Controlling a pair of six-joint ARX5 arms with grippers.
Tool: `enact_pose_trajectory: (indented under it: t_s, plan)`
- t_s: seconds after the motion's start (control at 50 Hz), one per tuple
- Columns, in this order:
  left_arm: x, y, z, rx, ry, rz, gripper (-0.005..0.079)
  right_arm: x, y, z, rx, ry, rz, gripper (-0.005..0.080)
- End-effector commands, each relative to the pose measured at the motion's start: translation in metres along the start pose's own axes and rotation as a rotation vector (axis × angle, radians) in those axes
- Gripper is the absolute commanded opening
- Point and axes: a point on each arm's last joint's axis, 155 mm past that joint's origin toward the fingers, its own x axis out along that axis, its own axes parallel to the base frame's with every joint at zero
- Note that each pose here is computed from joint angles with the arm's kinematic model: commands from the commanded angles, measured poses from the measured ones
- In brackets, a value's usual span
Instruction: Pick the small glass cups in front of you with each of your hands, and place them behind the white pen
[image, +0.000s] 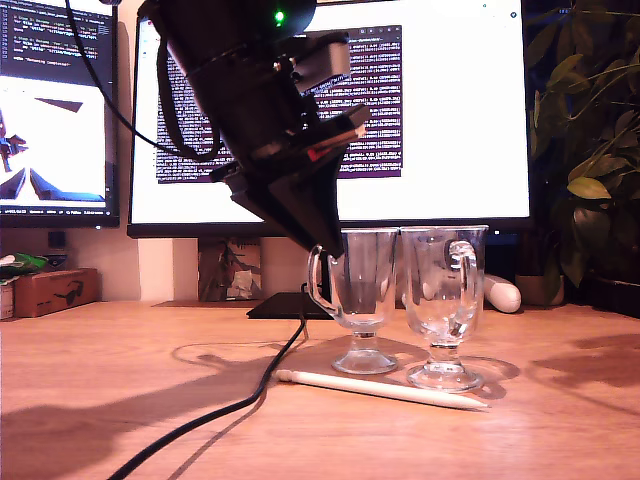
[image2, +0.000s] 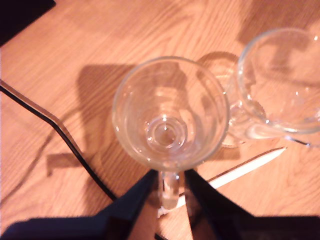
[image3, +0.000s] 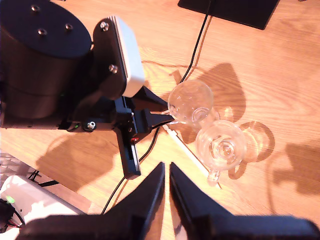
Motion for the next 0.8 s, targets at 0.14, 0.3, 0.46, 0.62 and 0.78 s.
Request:
enact_pose_trajectory:
  t_s: [0.14, 0.3, 0.46, 0.62, 0.78]
  plan:
    - [-0.017, -0.011, 0.012, 0.005, 0.023, -0.048, 0.0312, -0.001, 0.003, 0.003, -0.007, -0.01, 0.009, -0.0013]
    - [-0.028, -0.016, 0.007, -0.003, 0.071, -0.071, 0.0331, -0.001, 0.003, 0.003, -0.007, -0.01, 0.008, -0.0013]
    - [-0.045, -0.013, 0.002, -0.022, 0.125, -0.066, 0.0329, -0.001, 0.003, 0.002, -0.009, -0.007, 0.007, -0.0013]
    - [-0.065, 0.006, -0.008, -0.085, 0.172, -0.039, 0.0245, -0.002, -0.013, -0.006, -0.044, 0.022, -0.069, -0.0013]
    - [-0.085, 0.036, -0.017, -0.161, 0.175, 0.001, -0.0007, -0.009, -0.05, -0.014, -0.014, 0.046, -0.236, -0.0013]
